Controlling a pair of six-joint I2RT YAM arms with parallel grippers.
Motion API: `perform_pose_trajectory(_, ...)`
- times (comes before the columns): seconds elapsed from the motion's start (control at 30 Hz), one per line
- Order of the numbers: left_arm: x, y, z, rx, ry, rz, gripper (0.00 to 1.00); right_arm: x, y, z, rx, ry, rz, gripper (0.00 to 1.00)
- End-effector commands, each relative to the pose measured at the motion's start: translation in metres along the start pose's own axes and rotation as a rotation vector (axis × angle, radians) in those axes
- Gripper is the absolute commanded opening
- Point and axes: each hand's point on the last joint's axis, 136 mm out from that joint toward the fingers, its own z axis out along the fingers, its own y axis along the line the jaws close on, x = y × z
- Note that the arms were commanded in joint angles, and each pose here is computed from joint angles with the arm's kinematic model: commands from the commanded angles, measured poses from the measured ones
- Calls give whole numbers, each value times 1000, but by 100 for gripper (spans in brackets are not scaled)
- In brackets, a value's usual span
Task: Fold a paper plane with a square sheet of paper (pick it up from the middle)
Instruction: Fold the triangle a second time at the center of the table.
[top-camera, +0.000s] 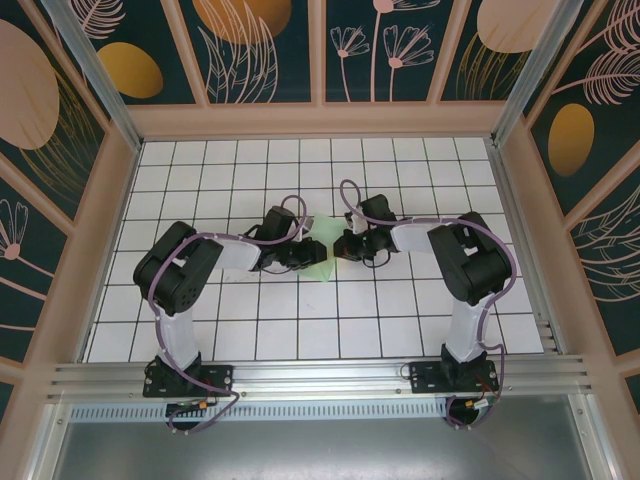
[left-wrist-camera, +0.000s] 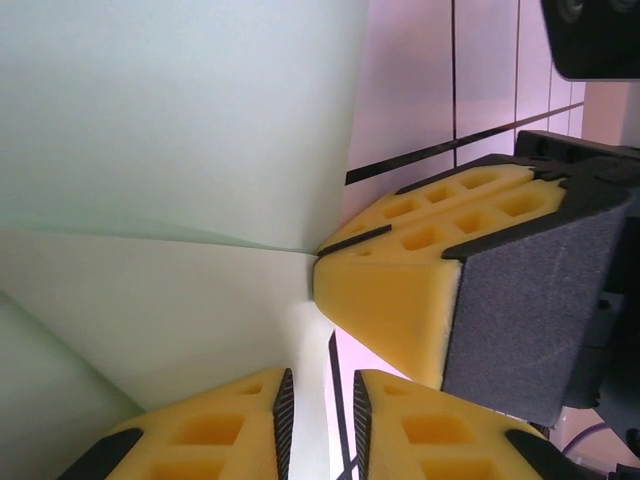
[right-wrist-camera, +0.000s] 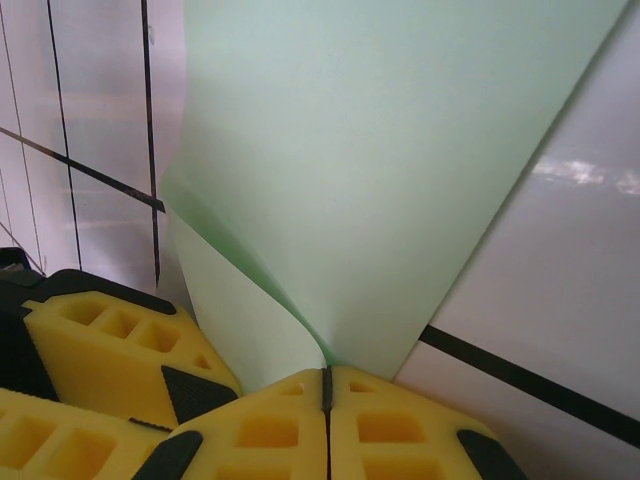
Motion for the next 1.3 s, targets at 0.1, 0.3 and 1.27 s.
perform_pose_trajectory(0.1,-1,8,4,-48,7,9,25,2,-8,3,55,7,0,7)
perform_pose_trajectory(0.3,1,13,5,-70,12,-2,25,-4,-3,-4,64,-16,-4,15)
perform_pose_trajectory(1.27,2,27,4,-135,-1,-64,20,3,4,3,78,-1,-16,10)
